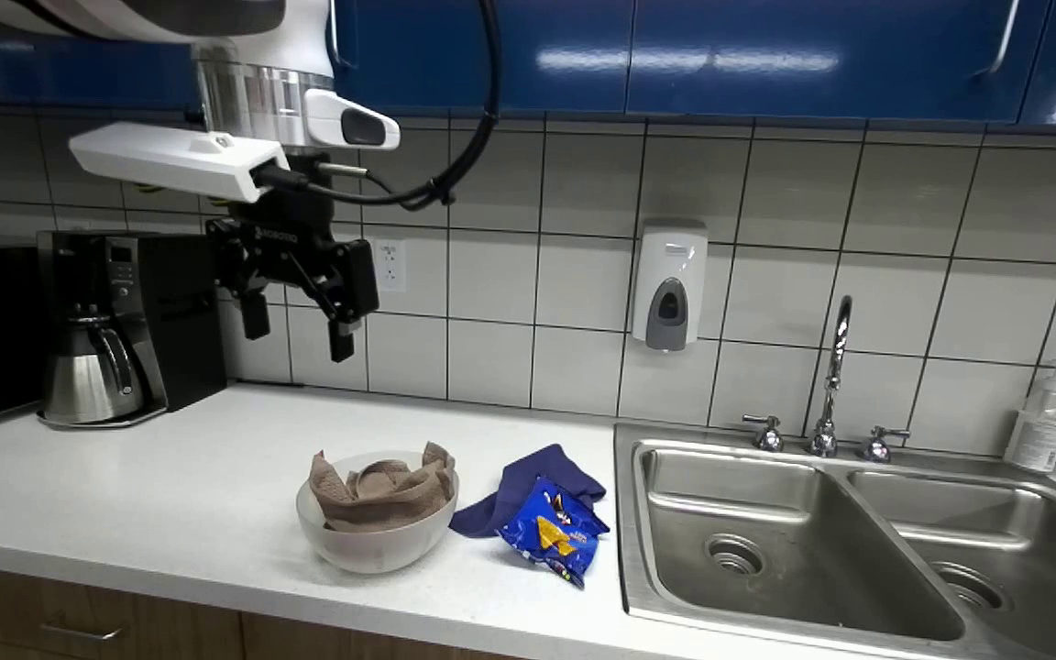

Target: Take out the cloth from the bowl

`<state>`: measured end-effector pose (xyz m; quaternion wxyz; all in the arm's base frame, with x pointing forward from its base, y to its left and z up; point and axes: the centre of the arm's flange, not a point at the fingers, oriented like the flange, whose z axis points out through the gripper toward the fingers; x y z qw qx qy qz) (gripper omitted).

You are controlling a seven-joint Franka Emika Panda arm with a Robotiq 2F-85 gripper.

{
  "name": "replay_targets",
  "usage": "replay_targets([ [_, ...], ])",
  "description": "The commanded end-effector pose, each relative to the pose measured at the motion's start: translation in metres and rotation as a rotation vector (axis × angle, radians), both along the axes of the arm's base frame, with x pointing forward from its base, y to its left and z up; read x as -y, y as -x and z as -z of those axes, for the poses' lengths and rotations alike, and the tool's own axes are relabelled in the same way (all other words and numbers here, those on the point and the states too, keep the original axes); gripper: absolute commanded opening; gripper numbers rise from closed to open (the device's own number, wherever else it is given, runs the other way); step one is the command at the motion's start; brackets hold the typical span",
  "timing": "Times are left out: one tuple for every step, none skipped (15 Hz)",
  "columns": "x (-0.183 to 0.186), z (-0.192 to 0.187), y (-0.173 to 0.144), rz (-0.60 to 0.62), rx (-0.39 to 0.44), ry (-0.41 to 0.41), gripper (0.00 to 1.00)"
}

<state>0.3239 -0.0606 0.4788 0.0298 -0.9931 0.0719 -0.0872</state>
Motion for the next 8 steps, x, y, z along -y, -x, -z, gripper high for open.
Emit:
replay_targets([
  [0.011,0.022,-0.014,0.105,0.048,0.054,1.00],
  [0.016,0.027,-0.018,0.130,0.060,0.059,1.00],
  [0.020,0.032,-0.023,0.148,0.071,0.052,1.00],
  [0.024,0.037,-0.028,0.166,0.087,0.050,1.00],
  [0.027,0.041,-0.032,0.183,0.104,0.052,1.00],
  [0.029,0.047,-0.039,0.200,0.118,0.049,1.00],
  [0.031,0.052,-0.045,0.215,0.133,0.050,1.00],
  [0.031,0.056,-0.051,0.230,0.147,0.053,1.00],
])
